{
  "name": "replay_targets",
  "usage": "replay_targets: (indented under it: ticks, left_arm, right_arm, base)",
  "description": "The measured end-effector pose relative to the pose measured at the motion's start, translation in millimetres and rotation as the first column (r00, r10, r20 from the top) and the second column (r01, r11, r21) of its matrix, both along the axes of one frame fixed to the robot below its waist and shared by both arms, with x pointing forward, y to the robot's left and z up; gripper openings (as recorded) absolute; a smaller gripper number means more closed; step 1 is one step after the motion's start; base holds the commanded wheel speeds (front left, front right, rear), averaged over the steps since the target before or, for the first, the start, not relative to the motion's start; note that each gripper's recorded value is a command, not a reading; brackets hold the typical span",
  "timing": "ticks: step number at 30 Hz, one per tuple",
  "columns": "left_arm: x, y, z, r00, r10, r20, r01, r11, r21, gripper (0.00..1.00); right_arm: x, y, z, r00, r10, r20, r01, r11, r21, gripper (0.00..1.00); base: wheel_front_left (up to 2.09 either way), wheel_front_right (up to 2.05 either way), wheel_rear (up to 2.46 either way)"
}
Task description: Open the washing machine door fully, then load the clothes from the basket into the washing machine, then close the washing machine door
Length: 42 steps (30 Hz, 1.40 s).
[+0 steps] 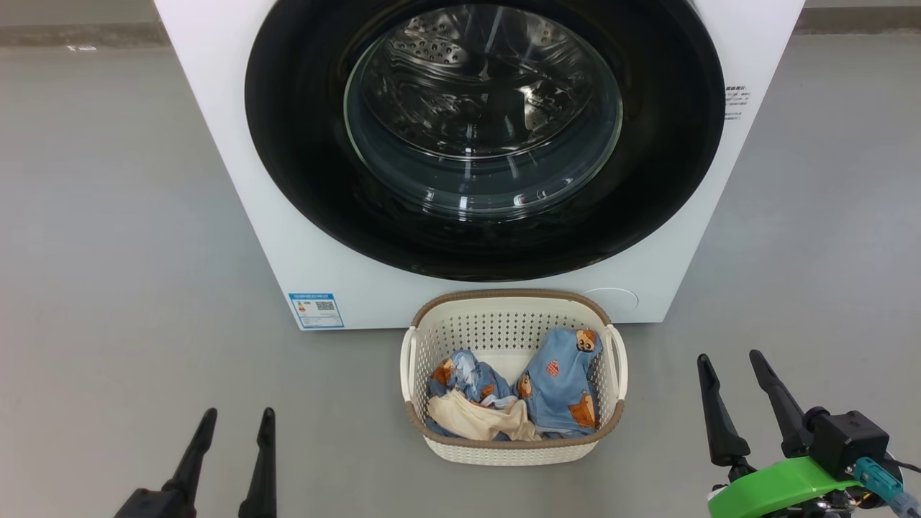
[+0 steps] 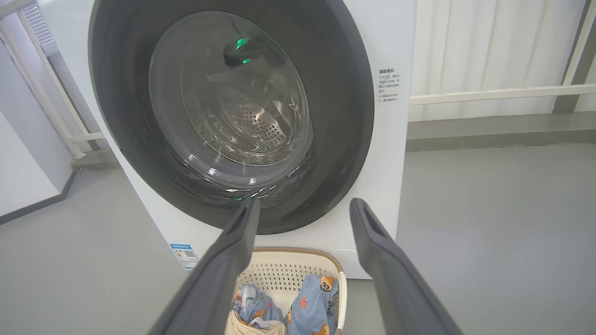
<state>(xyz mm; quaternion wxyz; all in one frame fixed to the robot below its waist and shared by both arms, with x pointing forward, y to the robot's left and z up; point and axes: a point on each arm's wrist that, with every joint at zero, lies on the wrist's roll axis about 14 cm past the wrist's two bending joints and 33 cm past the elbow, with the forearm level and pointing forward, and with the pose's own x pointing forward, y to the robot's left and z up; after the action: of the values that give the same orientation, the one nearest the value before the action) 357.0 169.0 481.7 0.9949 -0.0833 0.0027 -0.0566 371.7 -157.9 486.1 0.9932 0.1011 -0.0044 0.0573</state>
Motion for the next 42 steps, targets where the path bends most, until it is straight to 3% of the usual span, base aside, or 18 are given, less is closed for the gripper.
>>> replay_targets:
  ticks: [23,42]
  left_arm:
    - [6,5,-5,1.0,0.017,-0.017,-0.017,1.0,-0.003,1.0]
    - [13,4,-8,1.0,0.012,-0.025,-0.012,1.0,0.005,1.0]
  right_arm:
    - [1,-7,-3,1.0,-0.028,-0.01,0.028,1.0,0.007,1.0]
    - [2,-8,-10,0.999,-0.037,-0.03,0.037,0.999,0.015,1.0]
  base:
    - [0.07,0.07,-0.13]
    - [1.06,1.06,-2.12]
